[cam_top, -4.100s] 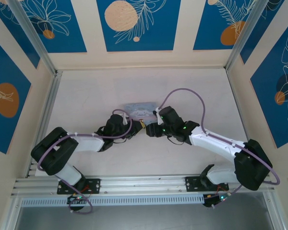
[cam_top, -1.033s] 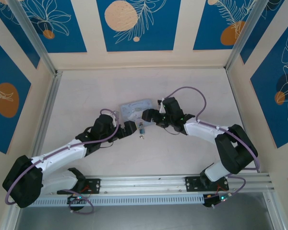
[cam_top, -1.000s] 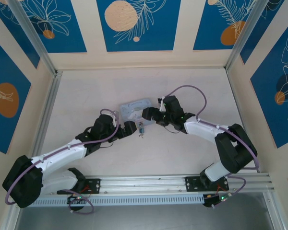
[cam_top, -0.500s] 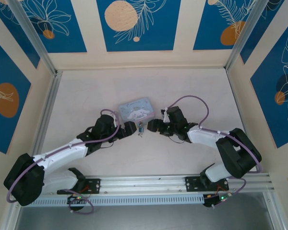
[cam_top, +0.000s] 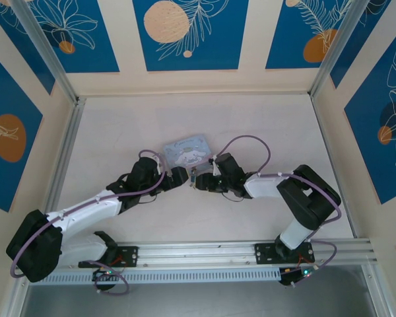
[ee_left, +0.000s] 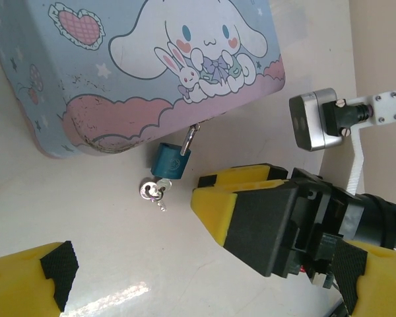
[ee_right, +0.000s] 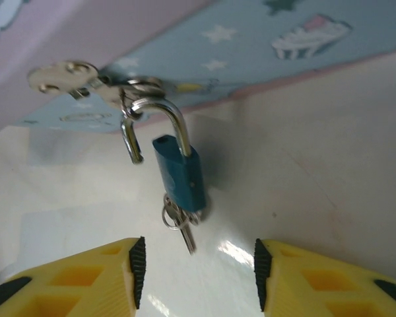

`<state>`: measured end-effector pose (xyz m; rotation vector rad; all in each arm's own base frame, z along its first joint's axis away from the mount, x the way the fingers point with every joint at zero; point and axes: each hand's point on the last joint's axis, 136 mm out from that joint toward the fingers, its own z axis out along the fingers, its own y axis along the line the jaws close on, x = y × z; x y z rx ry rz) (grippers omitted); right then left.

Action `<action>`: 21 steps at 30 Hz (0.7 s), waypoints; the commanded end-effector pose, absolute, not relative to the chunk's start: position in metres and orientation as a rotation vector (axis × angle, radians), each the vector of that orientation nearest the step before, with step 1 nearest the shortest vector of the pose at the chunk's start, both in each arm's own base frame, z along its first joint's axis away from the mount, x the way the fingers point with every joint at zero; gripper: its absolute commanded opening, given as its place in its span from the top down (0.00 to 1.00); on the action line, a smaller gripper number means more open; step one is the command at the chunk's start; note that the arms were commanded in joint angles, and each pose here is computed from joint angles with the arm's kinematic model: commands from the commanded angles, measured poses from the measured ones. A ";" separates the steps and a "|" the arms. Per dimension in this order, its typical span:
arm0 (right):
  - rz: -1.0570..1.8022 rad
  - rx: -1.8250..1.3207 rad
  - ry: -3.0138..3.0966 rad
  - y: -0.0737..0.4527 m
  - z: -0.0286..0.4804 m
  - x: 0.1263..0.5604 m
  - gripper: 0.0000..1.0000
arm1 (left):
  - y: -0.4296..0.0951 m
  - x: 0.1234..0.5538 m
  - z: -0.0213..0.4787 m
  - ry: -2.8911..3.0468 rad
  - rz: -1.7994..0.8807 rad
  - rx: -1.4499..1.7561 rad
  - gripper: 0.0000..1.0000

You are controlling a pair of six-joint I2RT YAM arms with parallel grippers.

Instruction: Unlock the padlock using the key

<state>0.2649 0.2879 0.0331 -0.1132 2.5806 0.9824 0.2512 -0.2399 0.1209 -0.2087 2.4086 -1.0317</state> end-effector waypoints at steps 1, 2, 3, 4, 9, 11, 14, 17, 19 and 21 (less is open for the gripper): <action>0.949 -0.137 2.545 0.295 0.031 0.274 0.54 | -0.239 0.259 0.130 2.387 -1.027 -0.230 0.00; 0.947 -0.136 2.541 0.296 0.030 0.275 0.55 | -0.239 0.258 0.130 2.387 -1.030 -0.229 0.00; 0.946 -0.136 2.543 0.297 0.028 0.275 0.56 | -0.239 0.258 0.130 2.385 -1.031 -0.228 0.00; 0.947 -0.132 2.544 0.298 0.026 0.276 0.56 | -0.239 0.259 0.130 2.387 -1.031 -0.229 0.00; 0.947 -0.127 2.544 0.302 0.021 0.280 0.59 | -0.239 0.259 0.129 2.386 -1.034 -0.230 0.00; 0.949 -0.133 2.546 0.305 0.020 0.280 0.60 | -0.240 0.259 0.130 2.384 -1.039 -0.230 0.00; 0.944 -0.138 2.553 0.307 0.018 0.280 0.61 | -0.241 0.260 0.130 2.384 -1.042 -0.232 0.00; 0.932 -0.139 2.557 0.306 0.016 0.279 0.65 | -0.241 0.261 0.131 2.380 -1.044 -0.233 0.00; 0.919 -0.135 2.560 0.305 0.014 0.279 0.67 | -0.241 0.261 0.131 2.380 -1.045 -0.233 0.00; 0.911 -0.125 2.563 0.304 0.013 0.280 0.70 | -0.242 0.261 0.130 2.380 -1.046 -0.236 0.00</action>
